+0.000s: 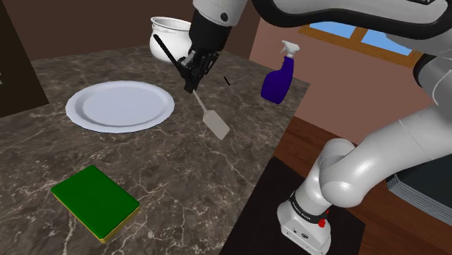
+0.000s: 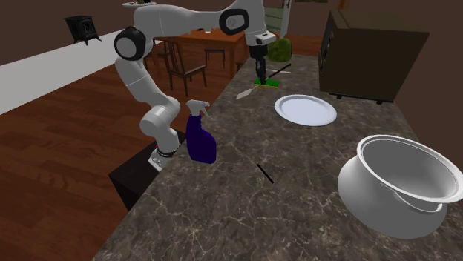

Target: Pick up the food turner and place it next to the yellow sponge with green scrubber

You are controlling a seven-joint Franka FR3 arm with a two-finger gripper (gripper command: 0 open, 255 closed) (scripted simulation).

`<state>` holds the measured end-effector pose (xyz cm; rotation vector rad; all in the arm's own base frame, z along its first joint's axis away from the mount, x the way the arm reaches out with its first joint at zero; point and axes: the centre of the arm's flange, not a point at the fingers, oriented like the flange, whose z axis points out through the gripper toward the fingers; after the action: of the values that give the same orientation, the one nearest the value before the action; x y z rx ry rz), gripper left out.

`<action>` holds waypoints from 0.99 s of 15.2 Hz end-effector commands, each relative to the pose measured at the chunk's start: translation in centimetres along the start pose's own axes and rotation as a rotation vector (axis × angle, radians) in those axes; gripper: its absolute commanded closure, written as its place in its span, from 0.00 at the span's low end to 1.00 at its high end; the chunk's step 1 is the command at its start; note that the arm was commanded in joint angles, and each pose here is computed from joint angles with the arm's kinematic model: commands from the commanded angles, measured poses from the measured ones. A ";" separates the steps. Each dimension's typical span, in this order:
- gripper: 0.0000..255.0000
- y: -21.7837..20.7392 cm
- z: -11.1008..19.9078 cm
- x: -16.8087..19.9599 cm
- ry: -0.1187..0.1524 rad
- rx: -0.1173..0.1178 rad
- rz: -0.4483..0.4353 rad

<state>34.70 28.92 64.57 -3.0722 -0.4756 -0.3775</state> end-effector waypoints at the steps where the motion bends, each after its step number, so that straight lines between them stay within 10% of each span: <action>1: 1.00 -1.8 -0.2 -0.5 0.000 0.000 0.001; 15: 1.00 -2.0 7.0 -2.3 0.000 0.000 0.001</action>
<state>33.69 30.57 57.87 -3.0726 -0.4738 -0.3769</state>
